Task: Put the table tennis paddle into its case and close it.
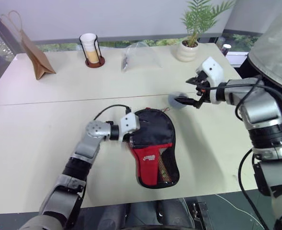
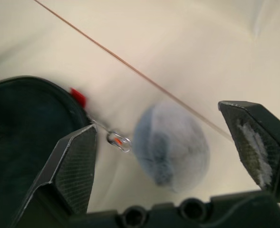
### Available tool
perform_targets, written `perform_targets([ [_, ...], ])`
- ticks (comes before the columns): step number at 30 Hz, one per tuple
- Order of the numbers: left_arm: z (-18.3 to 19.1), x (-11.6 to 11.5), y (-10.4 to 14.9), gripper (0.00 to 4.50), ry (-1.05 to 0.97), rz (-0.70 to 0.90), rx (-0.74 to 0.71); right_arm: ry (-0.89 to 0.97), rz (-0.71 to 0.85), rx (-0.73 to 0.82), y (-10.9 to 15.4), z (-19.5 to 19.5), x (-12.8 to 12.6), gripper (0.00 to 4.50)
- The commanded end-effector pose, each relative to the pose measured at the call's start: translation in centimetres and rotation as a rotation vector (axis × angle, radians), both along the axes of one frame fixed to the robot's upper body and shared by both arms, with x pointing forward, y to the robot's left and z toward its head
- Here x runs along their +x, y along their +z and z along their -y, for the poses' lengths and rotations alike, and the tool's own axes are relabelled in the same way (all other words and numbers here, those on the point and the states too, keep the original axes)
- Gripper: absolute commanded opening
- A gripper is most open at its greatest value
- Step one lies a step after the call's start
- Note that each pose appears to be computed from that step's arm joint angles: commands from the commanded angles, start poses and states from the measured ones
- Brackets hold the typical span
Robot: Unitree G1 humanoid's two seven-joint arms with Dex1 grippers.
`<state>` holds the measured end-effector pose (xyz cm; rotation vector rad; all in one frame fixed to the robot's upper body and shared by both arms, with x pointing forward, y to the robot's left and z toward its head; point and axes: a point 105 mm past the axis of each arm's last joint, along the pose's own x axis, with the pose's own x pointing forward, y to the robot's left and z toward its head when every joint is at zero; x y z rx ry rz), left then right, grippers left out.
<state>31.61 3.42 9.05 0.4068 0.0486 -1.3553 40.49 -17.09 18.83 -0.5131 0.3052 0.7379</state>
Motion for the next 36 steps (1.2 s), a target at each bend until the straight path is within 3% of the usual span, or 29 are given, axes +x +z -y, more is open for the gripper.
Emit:
perform_targets([
  [1,0.8,0.1,0.2,4.42,0.003,0.032,0.013,-0.008,0.025,0.017,0.5,0.3,1.7,4.5],
  [8,0.4,0.0,-1.5,4.42,0.02,0.029,0.085,0.008,-0.025,0.002,-1.1,-0.1,3.0,4.5],
  [19,-0.1,0.6,-1.8,4.42,0.049,0.026,0.111,-0.059,-0.087,-0.019,-2.7,0.4,3.9,4.5],
  [22,-0.3,0.7,-1.8,4.5,0.055,0.026,0.115,-0.06,-0.083,0.002,-2.5,0.3,4.0,3.64],
  [26,-0.4,0.7,-2.2,4.5,0.06,0.013,0.127,-0.061,-0.079,0.004,-2.4,0.3,4.1,1.58],
  [29,-0.4,0.6,-2.7,4.5,0.058,0.002,0.144,-0.054,-0.08,0.002,-2.4,0.3,4.0,0.35],
  [31,-0.4,0.5,-3.0,4.5,0.061,-0.012,0.153,-0.046,-0.085,-0.008,-2.5,0.4,3.8,0.03],
  [36,-0.3,0.2,-4.2,4.5,0.059,-0.055,0.188,-0.006,-0.005,-0.19,-3.3,1.5,2.8,0.03],
])
